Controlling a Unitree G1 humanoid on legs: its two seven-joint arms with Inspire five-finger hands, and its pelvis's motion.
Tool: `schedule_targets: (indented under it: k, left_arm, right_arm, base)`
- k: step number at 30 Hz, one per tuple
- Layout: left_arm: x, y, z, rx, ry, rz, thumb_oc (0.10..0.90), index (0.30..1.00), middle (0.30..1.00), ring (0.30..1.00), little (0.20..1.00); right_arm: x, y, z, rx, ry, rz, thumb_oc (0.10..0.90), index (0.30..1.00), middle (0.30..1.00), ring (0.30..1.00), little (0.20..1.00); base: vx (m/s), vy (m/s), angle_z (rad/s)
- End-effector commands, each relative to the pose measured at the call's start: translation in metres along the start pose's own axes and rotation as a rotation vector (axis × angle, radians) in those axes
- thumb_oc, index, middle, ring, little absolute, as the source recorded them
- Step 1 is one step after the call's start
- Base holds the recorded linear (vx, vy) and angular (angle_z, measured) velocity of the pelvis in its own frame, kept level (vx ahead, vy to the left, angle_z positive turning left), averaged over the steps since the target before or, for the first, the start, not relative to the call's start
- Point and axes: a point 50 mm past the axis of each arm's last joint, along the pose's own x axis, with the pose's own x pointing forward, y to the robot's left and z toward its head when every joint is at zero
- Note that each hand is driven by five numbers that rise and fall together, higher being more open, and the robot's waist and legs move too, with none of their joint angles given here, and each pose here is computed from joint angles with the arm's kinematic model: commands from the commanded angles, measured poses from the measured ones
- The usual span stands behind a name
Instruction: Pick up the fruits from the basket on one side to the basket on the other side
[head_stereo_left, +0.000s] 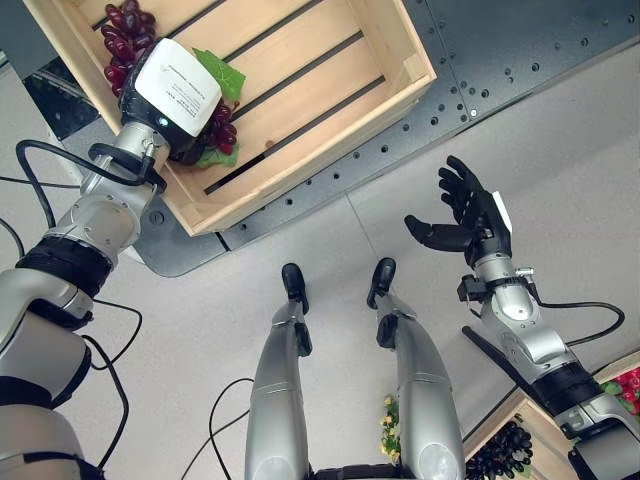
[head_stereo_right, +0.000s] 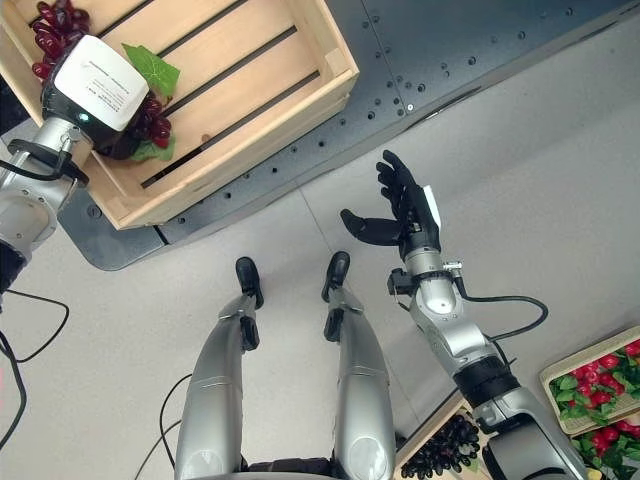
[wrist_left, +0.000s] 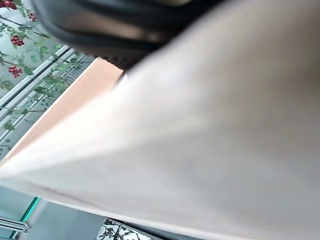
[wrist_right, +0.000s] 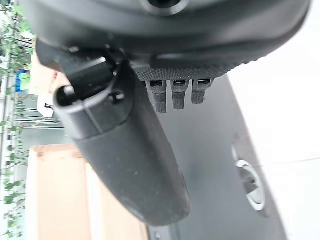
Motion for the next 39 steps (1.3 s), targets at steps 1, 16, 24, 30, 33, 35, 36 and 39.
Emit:
schedule_targets:
  k: [1, 16, 24, 30, 33, 35, 36, 39]
  left_arm:
    - [-0.025, -0.043, -0.009, -0.03, 0.041, -0.244, 0.4, 0.3, 0.3, 0.3, 0.3]
    - [-0.025, -0.009, 0.006, -1.144, 0.33, 0.265, 0.4, 0.3, 0.3, 0.3, 0.3]
    - [-0.027, 0.009, 0.028, -1.729, 0.448, 0.414, 0.4, 0.3, 0.3, 0.3, 0.3]
    - [-0.034, 0.017, 0.033, -1.865, 0.469, 0.531, 0.4, 0.3, 0.3, 0.3, 0.3]
    - [-0.041, 0.016, 0.032, -1.95, 0.492, 0.573, 0.4, 0.3, 0.3, 0.3, 0.3]
    - [-0.047, 0.015, 0.035, -1.971, 0.492, 0.579, 0.4, 0.3, 0.3, 0.3, 0.3]
    - [-0.049, 0.016, 0.035, -1.965, 0.483, 0.585, 0.4, 0.3, 0.3, 0.3, 0.3]
    - [-0.057, 0.017, 0.035, -1.971, 0.454, 0.587, 0.4, 0.3, 0.3, 0.3, 0.3]
  right_arm:
    - [-0.003, -0.01, 0.034, 0.118, -0.197, -0.052, 0.8, 0.9, 0.9, 0.9, 0.9]
    - [-0.009, 0.003, 0.033, 0.145, -0.21, -0.041, 0.8, 0.9, 0.9, 0.9, 0.9]
    - [-0.006, 0.018, 0.038, 0.114, -0.246, 0.0, 0.8, 0.9, 0.9, 0.9, 0.9]
    - [-0.005, 0.021, 0.043, 0.113, -0.264, 0.023, 0.8, 0.9, 0.9, 0.9, 0.9]
    - [-0.009, 0.025, 0.041, 0.125, -0.265, 0.066, 0.8, 0.9, 0.9, 0.9, 0.9]
    - [-0.013, 0.03, 0.04, 0.123, -0.265, 0.11, 0.8, 0.9, 0.9, 0.9, 0.9]
    - [-0.014, 0.031, 0.04, 0.12, -0.268, 0.127, 0.8, 0.9, 0.9, 0.9, 0.9]
    - [-0.02, 0.042, 0.04, 0.105, -0.267, 0.226, 0.8, 0.9, 0.9, 0.9, 0.9]
  base:
    - [0.0, 0.0, 0.0]
    - [0.0, -0.006, -0.02]
    - [0.01, -0.024, 0.0]
    - [0.03, -0.027, -0.02]
    - [0.06, -0.005, 0.0]
    - [0.07, -0.019, -0.04]
    - [0.11, -0.029, -0.1]
    - [0.13, -0.032, -0.02]
